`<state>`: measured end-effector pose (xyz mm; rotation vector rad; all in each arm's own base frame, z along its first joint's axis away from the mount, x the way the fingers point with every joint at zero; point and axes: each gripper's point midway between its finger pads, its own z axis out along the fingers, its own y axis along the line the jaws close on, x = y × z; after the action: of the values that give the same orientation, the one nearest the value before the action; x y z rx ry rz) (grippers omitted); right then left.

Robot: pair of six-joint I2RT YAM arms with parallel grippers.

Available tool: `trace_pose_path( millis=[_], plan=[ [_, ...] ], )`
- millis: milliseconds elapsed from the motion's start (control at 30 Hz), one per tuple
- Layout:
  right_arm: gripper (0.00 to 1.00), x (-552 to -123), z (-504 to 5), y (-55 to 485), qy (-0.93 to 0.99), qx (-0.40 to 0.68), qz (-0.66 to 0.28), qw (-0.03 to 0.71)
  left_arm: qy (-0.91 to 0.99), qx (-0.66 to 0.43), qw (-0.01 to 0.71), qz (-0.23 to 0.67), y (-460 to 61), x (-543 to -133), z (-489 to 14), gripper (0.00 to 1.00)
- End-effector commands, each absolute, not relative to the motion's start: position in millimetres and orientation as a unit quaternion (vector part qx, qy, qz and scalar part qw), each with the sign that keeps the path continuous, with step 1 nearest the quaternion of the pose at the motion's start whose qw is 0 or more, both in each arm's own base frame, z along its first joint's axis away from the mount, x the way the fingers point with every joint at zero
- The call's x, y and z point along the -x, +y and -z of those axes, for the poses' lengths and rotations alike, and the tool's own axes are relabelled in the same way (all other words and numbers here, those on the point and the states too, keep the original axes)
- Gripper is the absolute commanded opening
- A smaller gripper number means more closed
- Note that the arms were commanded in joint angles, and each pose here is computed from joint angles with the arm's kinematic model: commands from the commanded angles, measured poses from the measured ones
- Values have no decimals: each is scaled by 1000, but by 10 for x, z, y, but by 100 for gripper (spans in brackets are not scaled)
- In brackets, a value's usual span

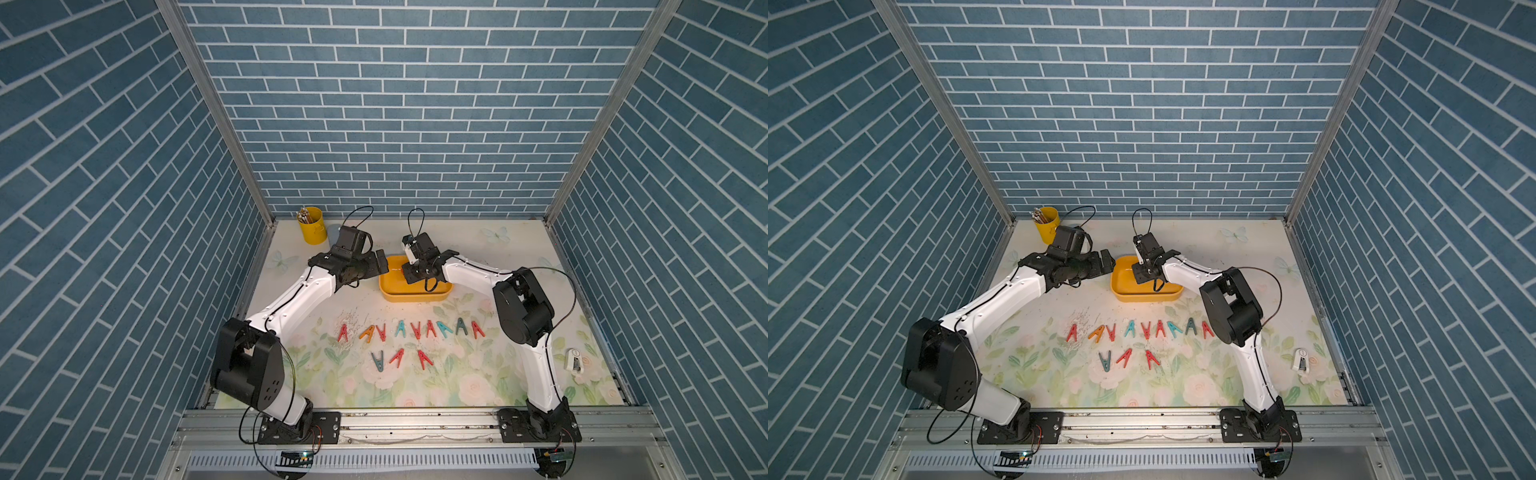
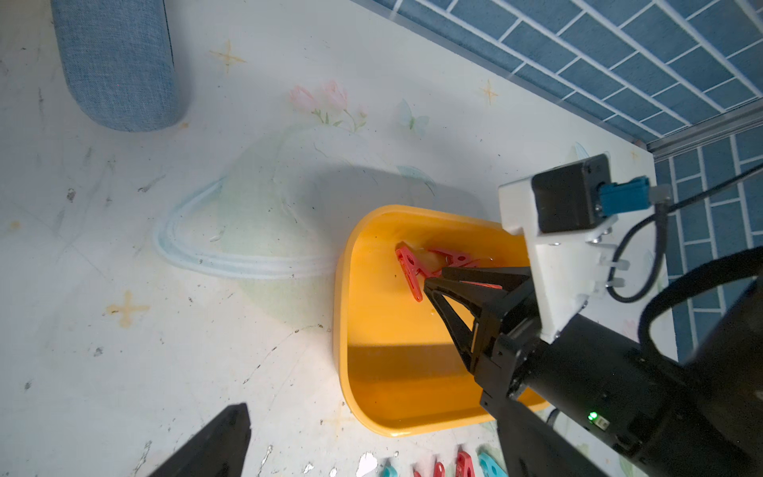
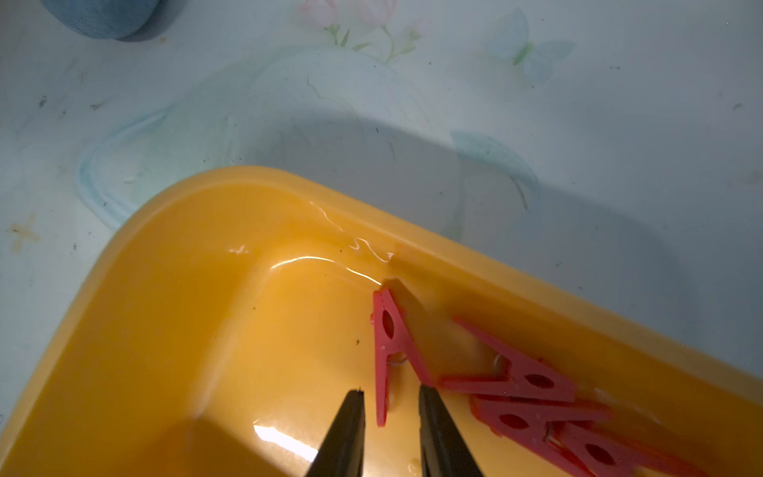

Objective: Take the clothespins out of the storage box
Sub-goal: Pick up the clothespin from the storage box.

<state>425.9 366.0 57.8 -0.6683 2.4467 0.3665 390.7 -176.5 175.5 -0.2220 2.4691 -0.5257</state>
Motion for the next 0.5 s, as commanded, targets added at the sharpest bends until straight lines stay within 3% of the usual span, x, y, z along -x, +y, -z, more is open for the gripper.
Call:
trace_pose_path(
  millis=[0, 300, 400, 467],
  plan=[
    [26, -4224, -437, 3726, 915, 269, -134, 268, 928, 89, 305, 196, -1714, -3930, -1782, 100],
    [23, -4144, -210, 3749, 922, 273, -126, 244, 929, 92, 302, 194, -1679, -3917, -1750, 99],
    [17, -4162, -197, 3746, 922, 272, -122, 246, 929, 92, 302, 194, -1667, -3909, -1749, 99],
    [7, -4172, -237, 3759, 922, 270, -123, 250, 929, 93, 301, 193, -1668, -3902, -1740, 99]
  ],
)
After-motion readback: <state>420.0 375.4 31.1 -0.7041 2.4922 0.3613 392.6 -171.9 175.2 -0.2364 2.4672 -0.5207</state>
